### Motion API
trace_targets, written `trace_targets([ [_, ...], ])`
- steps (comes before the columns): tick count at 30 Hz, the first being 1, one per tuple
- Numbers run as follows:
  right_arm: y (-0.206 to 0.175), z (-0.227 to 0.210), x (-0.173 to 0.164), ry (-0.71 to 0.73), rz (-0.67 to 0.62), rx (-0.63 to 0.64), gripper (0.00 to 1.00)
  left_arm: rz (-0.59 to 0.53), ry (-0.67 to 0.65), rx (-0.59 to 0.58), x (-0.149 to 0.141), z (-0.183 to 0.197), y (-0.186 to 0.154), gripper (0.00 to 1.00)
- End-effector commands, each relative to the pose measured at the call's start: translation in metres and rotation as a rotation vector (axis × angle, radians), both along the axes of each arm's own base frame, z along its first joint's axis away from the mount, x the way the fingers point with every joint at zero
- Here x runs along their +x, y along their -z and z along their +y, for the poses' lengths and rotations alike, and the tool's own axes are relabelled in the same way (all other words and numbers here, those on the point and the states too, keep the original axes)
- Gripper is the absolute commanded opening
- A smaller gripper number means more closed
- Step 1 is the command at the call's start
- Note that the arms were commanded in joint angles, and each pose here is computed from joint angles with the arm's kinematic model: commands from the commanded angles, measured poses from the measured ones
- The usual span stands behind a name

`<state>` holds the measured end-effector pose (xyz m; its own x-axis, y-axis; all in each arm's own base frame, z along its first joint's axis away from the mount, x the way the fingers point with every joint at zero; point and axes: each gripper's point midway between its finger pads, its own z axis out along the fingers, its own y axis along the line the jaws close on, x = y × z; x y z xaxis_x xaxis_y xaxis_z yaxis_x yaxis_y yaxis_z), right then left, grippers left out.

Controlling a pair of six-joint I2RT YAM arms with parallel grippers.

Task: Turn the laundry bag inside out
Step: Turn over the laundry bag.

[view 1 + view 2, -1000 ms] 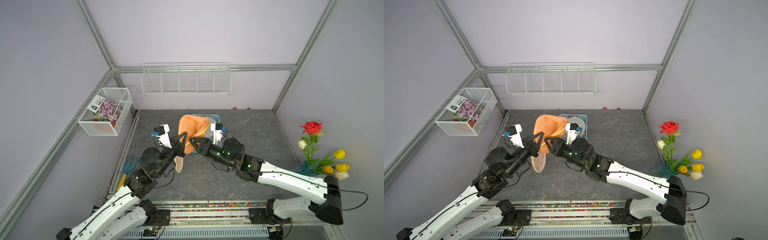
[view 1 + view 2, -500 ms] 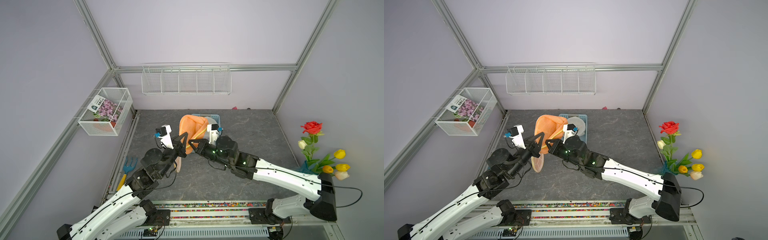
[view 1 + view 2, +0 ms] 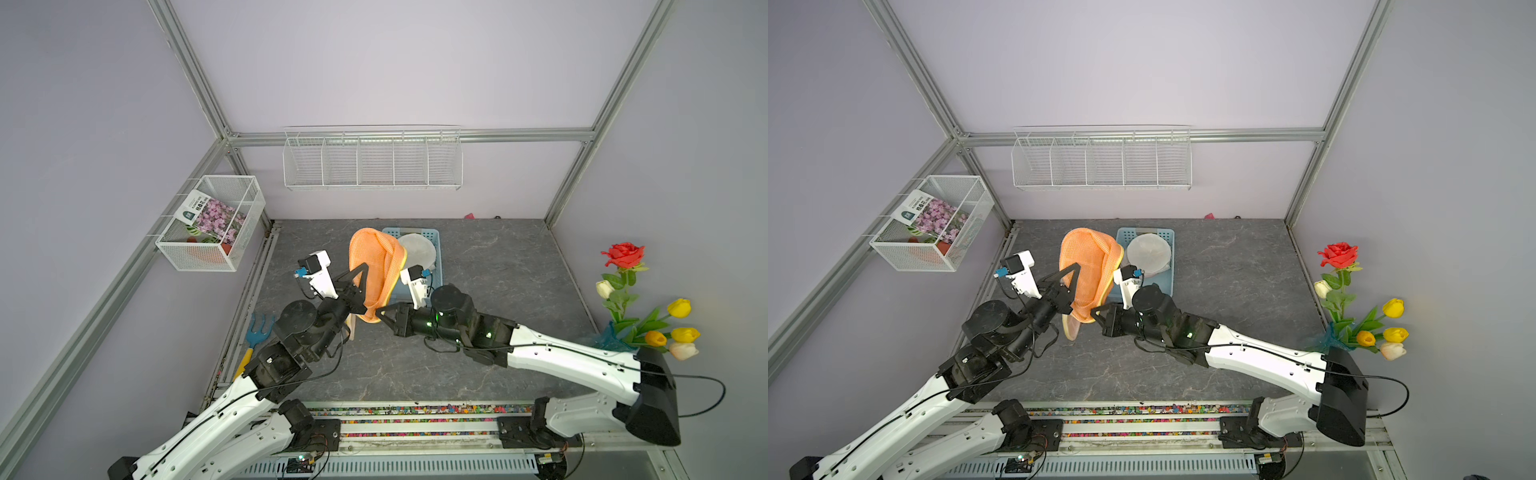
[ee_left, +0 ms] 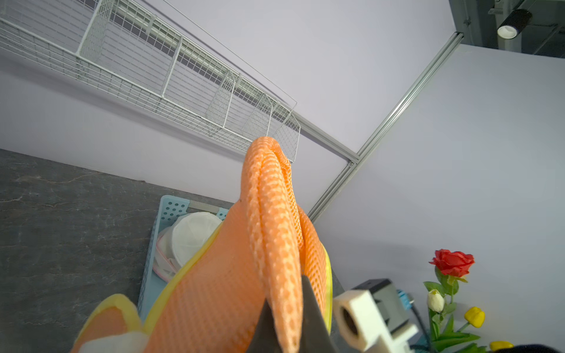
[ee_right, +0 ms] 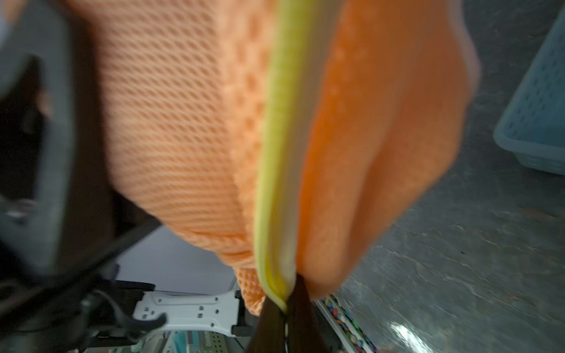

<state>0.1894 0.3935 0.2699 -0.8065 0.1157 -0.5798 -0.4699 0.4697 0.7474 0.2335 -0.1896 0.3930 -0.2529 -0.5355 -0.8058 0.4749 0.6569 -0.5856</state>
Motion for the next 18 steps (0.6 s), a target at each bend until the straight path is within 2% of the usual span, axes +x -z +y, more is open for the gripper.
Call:
trace_targets([
  [1, 0.022, -0.029, 0.003, 0.039, -0.093, -0.117, 0.0, -0.015, 0.073, -0.108, -0.018, 0.009, -0.039, 0.0],
  [6, 0.025, -0.064, 0.025, 0.142, -0.129, -0.132, 0.0, 0.092, 0.198, -0.086, -0.035, 0.004, -0.035, 0.0],
  [9, 0.02, -0.081, 0.045, 0.196, -0.147, -0.127, 0.0, 0.164, 0.324, -0.096, -0.054, -0.007, -0.029, 0.0],
  [14, 0.009, -0.095, 0.073, 0.254, -0.197, -0.178, 0.0, 0.255, 0.586, -0.188, -0.093, -0.028, -0.02, 0.0],
  [18, -0.004, -0.113, 0.099, 0.308, -0.223, -0.192, 0.0, 0.291, 0.729, -0.166, -0.118, -0.035, -0.014, 0.0],
])
